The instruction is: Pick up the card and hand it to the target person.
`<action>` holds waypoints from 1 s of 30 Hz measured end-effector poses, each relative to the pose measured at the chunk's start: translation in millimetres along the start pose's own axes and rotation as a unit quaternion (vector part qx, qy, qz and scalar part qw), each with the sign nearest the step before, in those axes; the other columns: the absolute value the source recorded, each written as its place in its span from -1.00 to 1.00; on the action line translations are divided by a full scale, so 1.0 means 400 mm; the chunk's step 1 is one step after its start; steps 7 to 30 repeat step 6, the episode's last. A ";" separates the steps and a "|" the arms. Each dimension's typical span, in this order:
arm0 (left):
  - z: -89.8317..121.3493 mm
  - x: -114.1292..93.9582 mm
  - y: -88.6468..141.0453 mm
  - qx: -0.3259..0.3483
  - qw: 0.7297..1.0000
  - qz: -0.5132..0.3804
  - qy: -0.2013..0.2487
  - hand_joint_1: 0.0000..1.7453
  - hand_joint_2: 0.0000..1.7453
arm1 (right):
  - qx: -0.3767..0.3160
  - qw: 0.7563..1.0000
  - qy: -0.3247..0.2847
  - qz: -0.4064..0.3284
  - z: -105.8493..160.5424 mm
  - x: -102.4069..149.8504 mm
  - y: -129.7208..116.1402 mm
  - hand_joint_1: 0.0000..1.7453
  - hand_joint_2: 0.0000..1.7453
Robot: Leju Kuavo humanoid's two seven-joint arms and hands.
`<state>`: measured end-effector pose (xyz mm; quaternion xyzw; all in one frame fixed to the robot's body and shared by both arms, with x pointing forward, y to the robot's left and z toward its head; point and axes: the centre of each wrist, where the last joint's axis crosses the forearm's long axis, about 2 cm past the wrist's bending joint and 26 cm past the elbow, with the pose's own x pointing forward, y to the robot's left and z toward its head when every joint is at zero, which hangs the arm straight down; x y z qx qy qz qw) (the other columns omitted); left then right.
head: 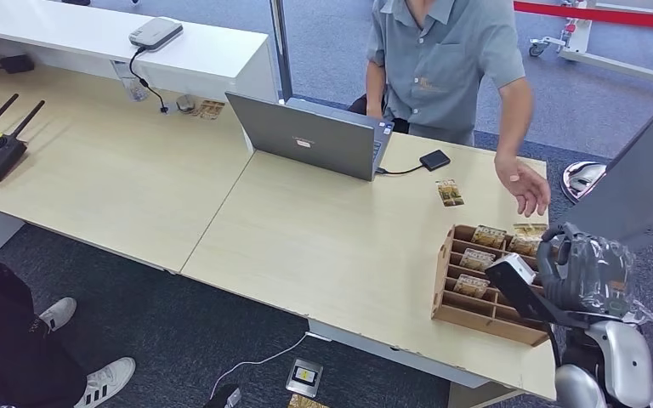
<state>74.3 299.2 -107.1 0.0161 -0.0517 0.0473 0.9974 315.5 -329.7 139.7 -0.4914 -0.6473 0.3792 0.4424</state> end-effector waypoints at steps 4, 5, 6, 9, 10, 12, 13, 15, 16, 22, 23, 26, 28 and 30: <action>0.000 0.000 0.000 0.001 1.000 0.002 0.000 -1.00 -1.00 | -0.030 0.999 -0.022 0.002 -0.013 0.027 -0.034 1.00 1.00; 0.000 0.000 0.000 0.001 1.000 0.002 0.000 -1.00 -1.00 | -0.037 0.999 -0.027 0.002 -0.016 0.035 -0.044 1.00 1.00; 0.000 0.000 0.000 0.001 1.000 0.002 0.000 -1.00 -1.00 | -0.041 0.999 -0.030 0.002 -0.018 0.039 -0.049 1.00 1.00; 0.000 0.000 0.000 0.001 1.000 0.002 0.000 -1.00 -1.00 | -0.041 0.999 -0.030 0.002 -0.018 0.039 -0.049 1.00 1.00; 0.000 0.000 0.000 0.001 1.000 0.002 0.000 -1.00 -1.00 | -0.041 0.999 -0.030 0.002 -0.018 0.039 -0.049 1.00 1.00; 0.000 0.000 0.000 0.001 1.000 0.002 0.000 -1.00 -1.00 | -0.041 0.999 -0.030 0.002 -0.018 0.039 -0.049 1.00 1.00; 0.000 0.000 0.000 0.001 1.000 0.002 0.000 -1.00 -1.00 | -0.041 0.999 -0.030 0.002 -0.018 0.039 -0.049 1.00 1.00; 0.000 0.000 0.000 0.001 1.000 0.002 0.000 -1.00 -1.00 | -0.041 0.999 -0.030 0.002 -0.018 0.039 -0.049 1.00 1.00; 0.000 0.000 0.000 0.001 1.000 0.002 0.000 -1.00 -1.00 | -0.041 0.999 -0.030 0.002 -0.018 0.039 -0.049 1.00 1.00; 0.000 0.000 0.000 0.001 1.000 0.002 0.000 -1.00 -1.00 | -0.041 0.999 -0.030 0.002 -0.018 0.039 -0.049 1.00 1.00; 0.000 0.000 0.000 0.001 1.000 0.002 0.000 -1.00 -1.00 | -0.041 0.999 -0.030 0.002 -0.018 0.039 -0.049 1.00 1.00; 0.000 0.000 0.000 0.001 1.000 0.002 0.000 -1.00 -1.00 | -0.041 0.999 -0.030 0.002 -0.018 0.039 -0.049 1.00 1.00; 0.000 0.000 0.000 0.001 1.000 0.002 0.000 -1.00 -1.00 | -0.041 0.999 -0.030 0.002 -0.018 0.039 -0.049 1.00 1.00; 0.000 0.000 0.000 0.001 1.000 0.002 0.000 -1.00 -1.00 | -0.041 0.999 -0.030 0.002 -0.018 0.039 -0.049 1.00 1.00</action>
